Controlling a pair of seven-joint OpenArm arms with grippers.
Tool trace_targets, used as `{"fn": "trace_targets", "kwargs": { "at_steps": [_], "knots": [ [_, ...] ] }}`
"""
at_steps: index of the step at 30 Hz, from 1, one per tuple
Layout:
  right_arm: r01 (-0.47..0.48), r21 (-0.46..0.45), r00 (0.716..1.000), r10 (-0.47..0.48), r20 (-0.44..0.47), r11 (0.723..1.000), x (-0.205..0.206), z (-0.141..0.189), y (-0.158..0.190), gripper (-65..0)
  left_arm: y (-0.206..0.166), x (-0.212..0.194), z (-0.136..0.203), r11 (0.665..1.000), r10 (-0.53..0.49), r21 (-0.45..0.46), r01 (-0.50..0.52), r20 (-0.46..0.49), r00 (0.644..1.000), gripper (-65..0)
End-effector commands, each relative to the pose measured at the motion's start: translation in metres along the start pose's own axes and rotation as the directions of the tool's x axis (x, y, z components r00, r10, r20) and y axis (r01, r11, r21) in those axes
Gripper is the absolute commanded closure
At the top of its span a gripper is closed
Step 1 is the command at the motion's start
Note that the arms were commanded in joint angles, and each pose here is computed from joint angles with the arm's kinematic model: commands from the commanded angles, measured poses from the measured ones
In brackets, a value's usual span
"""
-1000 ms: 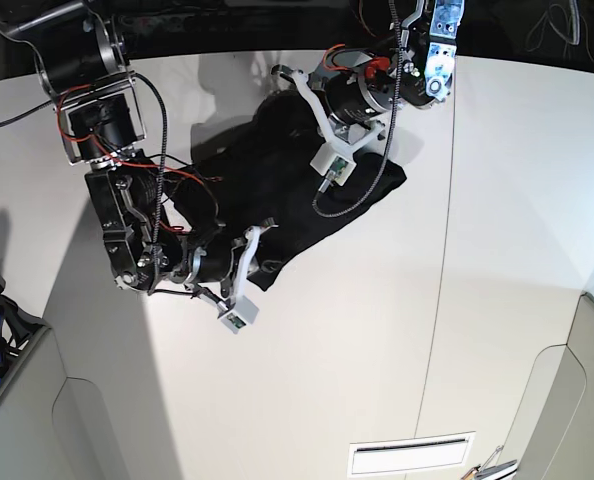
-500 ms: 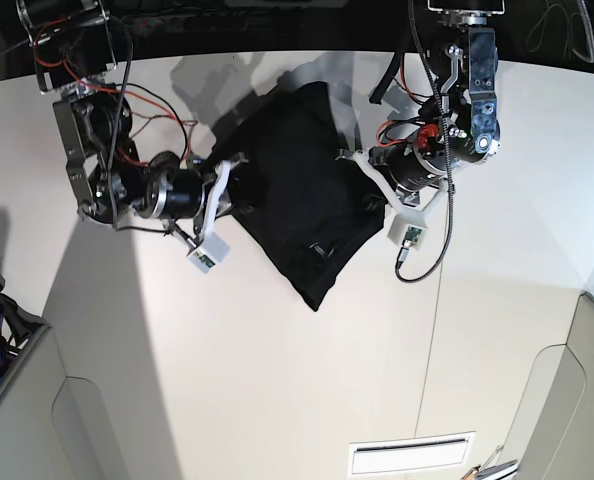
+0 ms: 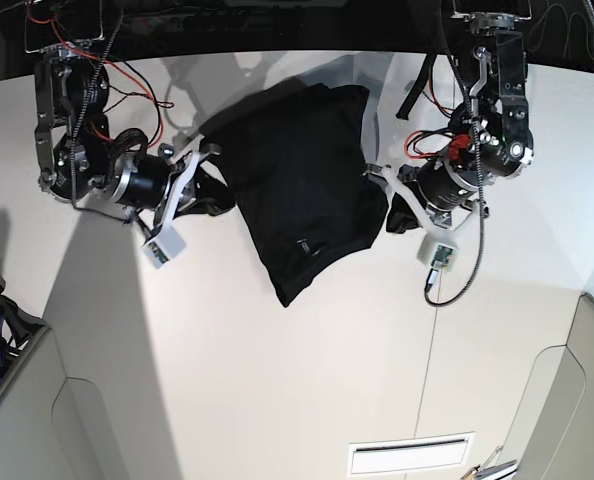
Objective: Fold the T-shirt properly
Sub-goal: 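Grasp the folded bundle edges with both grippers and square it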
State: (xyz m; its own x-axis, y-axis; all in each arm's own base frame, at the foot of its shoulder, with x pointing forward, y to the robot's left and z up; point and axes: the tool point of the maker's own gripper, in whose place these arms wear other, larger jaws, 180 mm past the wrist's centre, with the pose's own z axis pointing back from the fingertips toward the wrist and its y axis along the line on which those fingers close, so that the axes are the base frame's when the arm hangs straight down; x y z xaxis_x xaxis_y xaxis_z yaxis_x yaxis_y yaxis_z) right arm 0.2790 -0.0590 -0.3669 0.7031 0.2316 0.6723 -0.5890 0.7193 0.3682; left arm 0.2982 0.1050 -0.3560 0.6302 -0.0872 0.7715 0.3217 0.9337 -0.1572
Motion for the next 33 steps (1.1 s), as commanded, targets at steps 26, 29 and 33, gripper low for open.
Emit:
{"fn": "trace_targets", "kwargs": {
  "at_steps": [26,29,33],
  "knots": [
    [0.214,0.099,0.976,-0.216,0.008,0.972,-0.048,-0.018,0.043,0.0,-0.037,-0.041,0.001,0.978,0.176,-0.109,-0.178,-0.024,0.984,0.0],
    [0.231,0.119,0.972,-0.235,0.017,0.966,-0.047,-0.022,0.052,0.0,-0.030,-0.029,-0.007,0.983,0.156,-0.098,-0.156,-0.012,0.988,0.0],
    [0.237,0.130,0.970,-0.242,0.021,0.963,-0.045,-0.025,0.056,0.0,-0.025,-0.022,-0.010,0.988,0.129,-0.080,-0.129,-0.001,0.992,0.0]
  ]
}}
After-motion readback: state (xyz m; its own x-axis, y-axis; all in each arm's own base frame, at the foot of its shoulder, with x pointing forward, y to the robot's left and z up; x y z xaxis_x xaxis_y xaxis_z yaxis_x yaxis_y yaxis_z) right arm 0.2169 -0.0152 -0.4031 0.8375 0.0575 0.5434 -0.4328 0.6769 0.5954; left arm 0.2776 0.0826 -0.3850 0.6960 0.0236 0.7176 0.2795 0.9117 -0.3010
